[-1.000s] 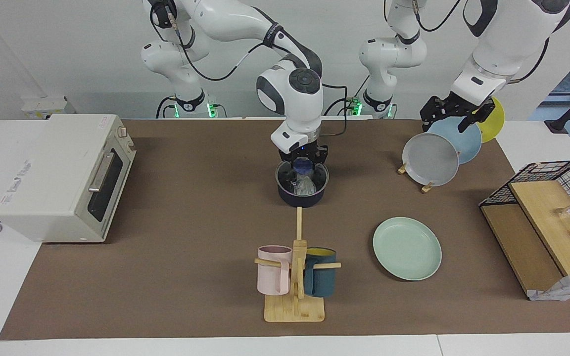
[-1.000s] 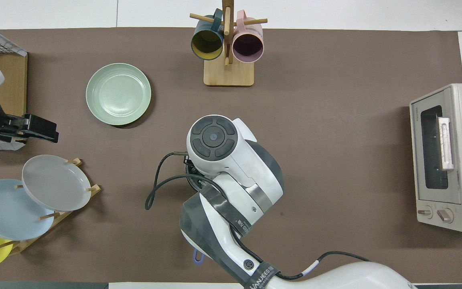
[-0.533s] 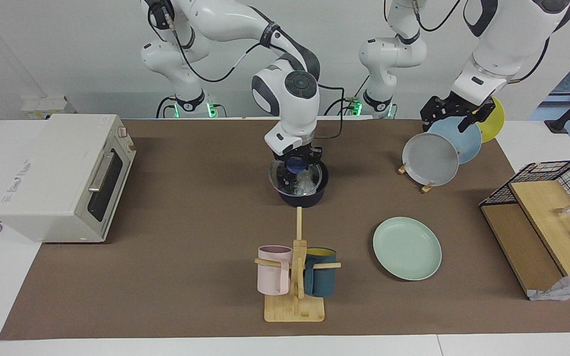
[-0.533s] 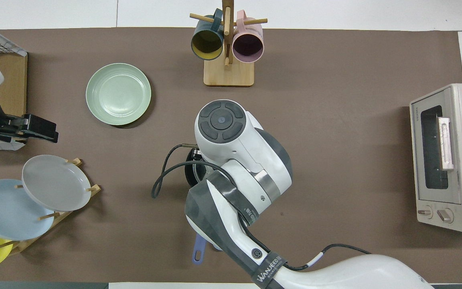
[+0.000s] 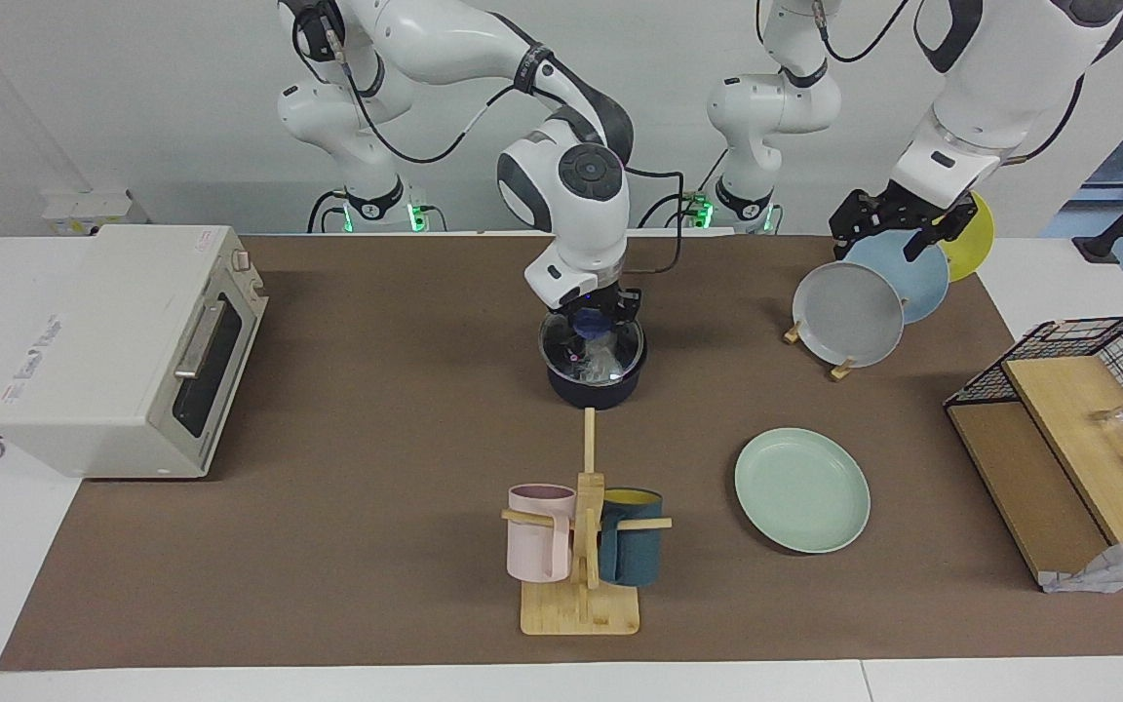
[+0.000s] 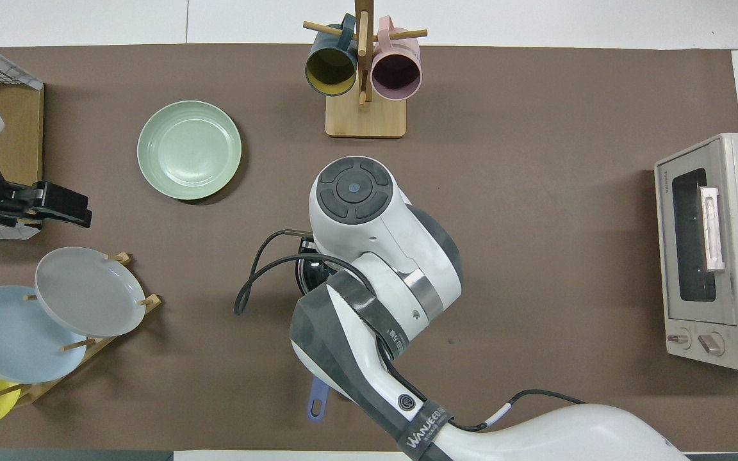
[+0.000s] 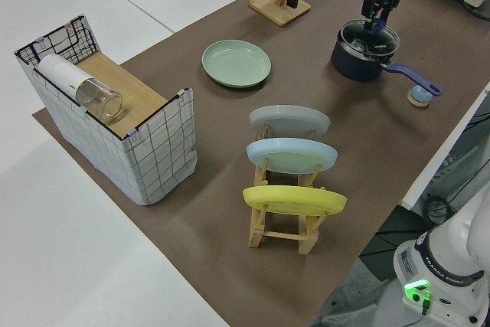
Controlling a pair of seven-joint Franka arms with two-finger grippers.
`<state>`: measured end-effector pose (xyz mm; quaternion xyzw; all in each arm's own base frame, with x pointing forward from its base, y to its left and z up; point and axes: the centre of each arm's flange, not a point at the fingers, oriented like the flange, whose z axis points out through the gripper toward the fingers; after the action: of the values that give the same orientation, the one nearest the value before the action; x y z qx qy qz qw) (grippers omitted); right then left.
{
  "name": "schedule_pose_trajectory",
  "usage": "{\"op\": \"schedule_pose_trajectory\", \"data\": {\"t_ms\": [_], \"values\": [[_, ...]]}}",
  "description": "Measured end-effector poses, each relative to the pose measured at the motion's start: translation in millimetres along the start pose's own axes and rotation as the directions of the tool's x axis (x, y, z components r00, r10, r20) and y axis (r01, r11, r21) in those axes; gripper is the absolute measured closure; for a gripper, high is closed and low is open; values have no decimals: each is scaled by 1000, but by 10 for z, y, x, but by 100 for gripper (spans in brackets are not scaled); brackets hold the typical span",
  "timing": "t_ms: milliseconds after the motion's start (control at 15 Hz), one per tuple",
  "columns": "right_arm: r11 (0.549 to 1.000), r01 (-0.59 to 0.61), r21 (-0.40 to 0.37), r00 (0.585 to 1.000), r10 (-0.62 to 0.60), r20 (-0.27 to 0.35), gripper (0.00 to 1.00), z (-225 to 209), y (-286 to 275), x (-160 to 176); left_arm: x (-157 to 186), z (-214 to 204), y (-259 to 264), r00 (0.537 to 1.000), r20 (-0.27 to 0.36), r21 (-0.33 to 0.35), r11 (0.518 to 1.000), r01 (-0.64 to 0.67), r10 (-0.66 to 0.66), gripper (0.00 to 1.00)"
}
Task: Transfer vermicelli from plate to pot
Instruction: 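Lower the glass lid onto the black pot with the right gripper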
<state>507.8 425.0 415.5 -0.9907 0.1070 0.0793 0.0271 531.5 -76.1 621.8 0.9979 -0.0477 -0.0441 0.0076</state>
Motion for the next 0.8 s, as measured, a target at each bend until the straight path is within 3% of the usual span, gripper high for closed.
{"op": "schedule_pose_trajectory", "data": {"t_ms": [800], "values": [[1000,18,0,999,-18,-28,34,81,-89,-39,1,11,-26,1000,2,0,1000,5,-5,0]]}}
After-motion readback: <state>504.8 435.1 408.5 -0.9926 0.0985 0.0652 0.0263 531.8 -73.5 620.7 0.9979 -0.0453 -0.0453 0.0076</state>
